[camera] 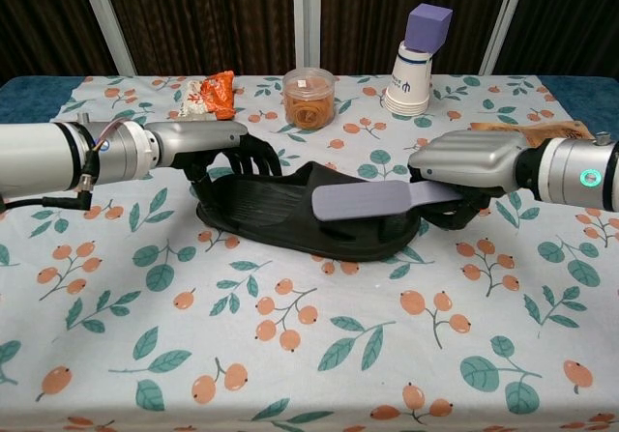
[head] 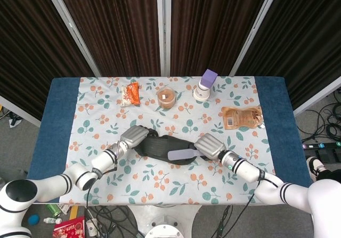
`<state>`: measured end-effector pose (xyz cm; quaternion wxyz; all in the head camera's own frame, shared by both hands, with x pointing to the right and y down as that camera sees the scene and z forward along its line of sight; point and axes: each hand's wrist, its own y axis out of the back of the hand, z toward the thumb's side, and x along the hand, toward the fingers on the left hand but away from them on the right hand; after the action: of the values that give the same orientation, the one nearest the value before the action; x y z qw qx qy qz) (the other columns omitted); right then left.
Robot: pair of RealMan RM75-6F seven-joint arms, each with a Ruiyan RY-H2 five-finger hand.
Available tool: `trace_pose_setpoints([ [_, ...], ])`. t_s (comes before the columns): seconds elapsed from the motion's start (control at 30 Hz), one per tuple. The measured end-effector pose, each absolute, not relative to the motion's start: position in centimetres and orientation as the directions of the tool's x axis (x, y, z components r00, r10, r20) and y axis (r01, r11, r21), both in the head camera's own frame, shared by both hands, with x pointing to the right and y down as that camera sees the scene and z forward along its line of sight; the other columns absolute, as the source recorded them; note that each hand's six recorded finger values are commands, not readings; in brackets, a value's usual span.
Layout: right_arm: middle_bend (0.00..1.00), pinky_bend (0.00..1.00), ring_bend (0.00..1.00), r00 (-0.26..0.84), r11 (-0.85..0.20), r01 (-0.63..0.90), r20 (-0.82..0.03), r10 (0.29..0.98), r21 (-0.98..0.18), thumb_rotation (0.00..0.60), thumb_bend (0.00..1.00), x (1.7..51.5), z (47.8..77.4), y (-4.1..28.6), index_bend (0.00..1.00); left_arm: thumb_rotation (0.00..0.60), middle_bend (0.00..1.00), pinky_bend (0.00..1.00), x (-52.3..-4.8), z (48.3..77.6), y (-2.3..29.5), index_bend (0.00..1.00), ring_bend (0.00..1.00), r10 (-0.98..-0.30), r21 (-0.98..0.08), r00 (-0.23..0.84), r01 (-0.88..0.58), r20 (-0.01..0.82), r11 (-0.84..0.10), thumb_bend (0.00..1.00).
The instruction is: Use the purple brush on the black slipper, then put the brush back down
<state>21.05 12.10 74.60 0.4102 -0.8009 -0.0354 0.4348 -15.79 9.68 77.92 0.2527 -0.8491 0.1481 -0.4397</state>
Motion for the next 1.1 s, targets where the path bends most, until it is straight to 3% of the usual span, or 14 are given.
trace_pose_setpoints([
  [0.17, 0.99, 1.00, 1.00, 0.633, -0.669, -0.272, -0.652, 0.417, -0.692, 0.600, 0.93, 22.4, 73.1, 12.2, 1.00, 0.600, 0.47, 0.28, -15.7, 77.8, 9.7, 0.41, 0.33, -0.473, -0.562, 0.572, -0.025, 0.670, -0.827, 0.19],
  [0.43, 0.99, 1.00, 1.00, 0.596, -0.664, -0.145, -0.600, 0.534, -0.734, 0.600, 0.93, 21.6, 73.1, 8.1, 1.00, 0.600, 0.47, 0.28, -15.7, 77.7, 9.6, 0.41, 0.33, -0.472, -0.565, 0.572, -0.018, 0.670, -0.825, 0.19],
  [0.73, 0.99, 1.00, 1.00, 0.597, -0.681, -0.219, -0.648, 0.473, -0.698, 0.600, 0.93, 19.9, 75.3, 9.6, 1.00, 0.600, 0.47, 0.28, -15.7, 77.8, 9.7, 0.41, 0.33, -0.470, -0.562, 0.569, -0.015, 0.675, -0.827, 0.19],
  [0.97, 0.99, 1.00, 1.00, 0.637, -0.697, -0.270, -0.666, 0.388, -0.664, 0.600, 0.93, 21.5, 74.0, 12.4, 1.00, 0.600, 0.47, 0.28, -15.6, 77.9, 9.7, 0.41, 0.33, -0.469, -0.561, 0.569, -0.017, 0.675, -0.827, 0.19],
  [1.1, 0.99, 1.00, 1.00, 0.652, -0.691, -0.224, -0.633, 0.418, -0.687, 0.600, 0.93, 21.8, 73.0, 12.0, 1.00, 0.600, 0.47, 0.28, -15.6, 77.9, 9.7, 0.41, 0.33, -0.469, -0.562, 0.571, -0.016, 0.674, -0.827, 0.19],
])
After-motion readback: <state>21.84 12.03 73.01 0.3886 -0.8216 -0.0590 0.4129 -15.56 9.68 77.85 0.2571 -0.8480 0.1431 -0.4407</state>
